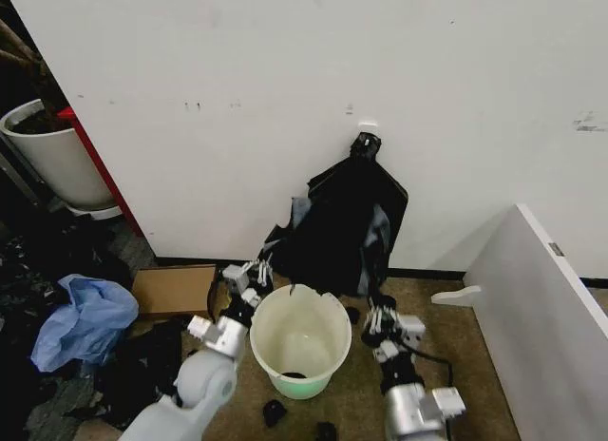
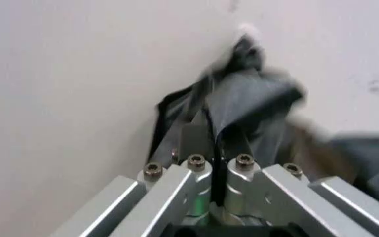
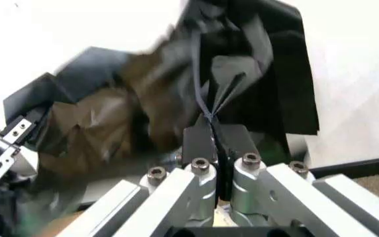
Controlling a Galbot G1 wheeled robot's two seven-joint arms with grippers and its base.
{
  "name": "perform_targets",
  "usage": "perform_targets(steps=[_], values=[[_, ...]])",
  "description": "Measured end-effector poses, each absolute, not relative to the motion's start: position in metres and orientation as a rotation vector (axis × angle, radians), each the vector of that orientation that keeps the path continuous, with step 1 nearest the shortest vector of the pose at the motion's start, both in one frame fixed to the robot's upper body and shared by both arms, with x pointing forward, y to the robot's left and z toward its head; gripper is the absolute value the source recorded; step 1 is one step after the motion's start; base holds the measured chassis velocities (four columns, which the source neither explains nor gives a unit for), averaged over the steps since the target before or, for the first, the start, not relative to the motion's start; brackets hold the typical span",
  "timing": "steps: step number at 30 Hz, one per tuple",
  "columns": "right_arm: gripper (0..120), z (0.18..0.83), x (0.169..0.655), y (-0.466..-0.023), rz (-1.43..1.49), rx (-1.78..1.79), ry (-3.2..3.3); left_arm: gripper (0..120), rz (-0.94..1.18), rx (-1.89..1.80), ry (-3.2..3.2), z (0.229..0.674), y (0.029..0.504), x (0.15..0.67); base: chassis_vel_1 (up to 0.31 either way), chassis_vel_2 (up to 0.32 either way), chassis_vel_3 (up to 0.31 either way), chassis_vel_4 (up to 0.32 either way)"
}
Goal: Place the garbage bag over the trash bin.
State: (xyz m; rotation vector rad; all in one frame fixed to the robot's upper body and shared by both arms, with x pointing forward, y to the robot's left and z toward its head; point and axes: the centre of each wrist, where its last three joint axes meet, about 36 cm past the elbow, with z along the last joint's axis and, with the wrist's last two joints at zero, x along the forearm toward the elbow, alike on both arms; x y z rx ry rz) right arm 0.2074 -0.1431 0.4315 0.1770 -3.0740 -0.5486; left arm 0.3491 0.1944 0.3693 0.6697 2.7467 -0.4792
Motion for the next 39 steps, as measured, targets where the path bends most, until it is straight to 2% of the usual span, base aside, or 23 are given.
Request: perform_targets(steps=[9,14,34,39], values=[[0,0.467,0.191,-0.146,-0.693,0.483,-3.205,0,-0.544,0.685,2.639,0.413,0.197,0.313,0.000,0.000,0.000,0.000],[0,0.466,0.191,-0.142,-0.715,0.532,-3.202,0,-0.534,0.662,2.655,0.420,0.201,0.300,0.000,0.000,0.000,0.000],[0,0.384,0.215,-0.114,-0.742,0.473,-3.036,0,-0.550,0.634,2.827,0.364,0.195,0.288,0.000,0.000,0.000,0.000],[0,0.372,0.237,-0.116,-0.794,0.545,-3.083,0,-0.676,0.678,2.829,0.349,0.190,0.285,0.000,0.000,0.000,0.000]])
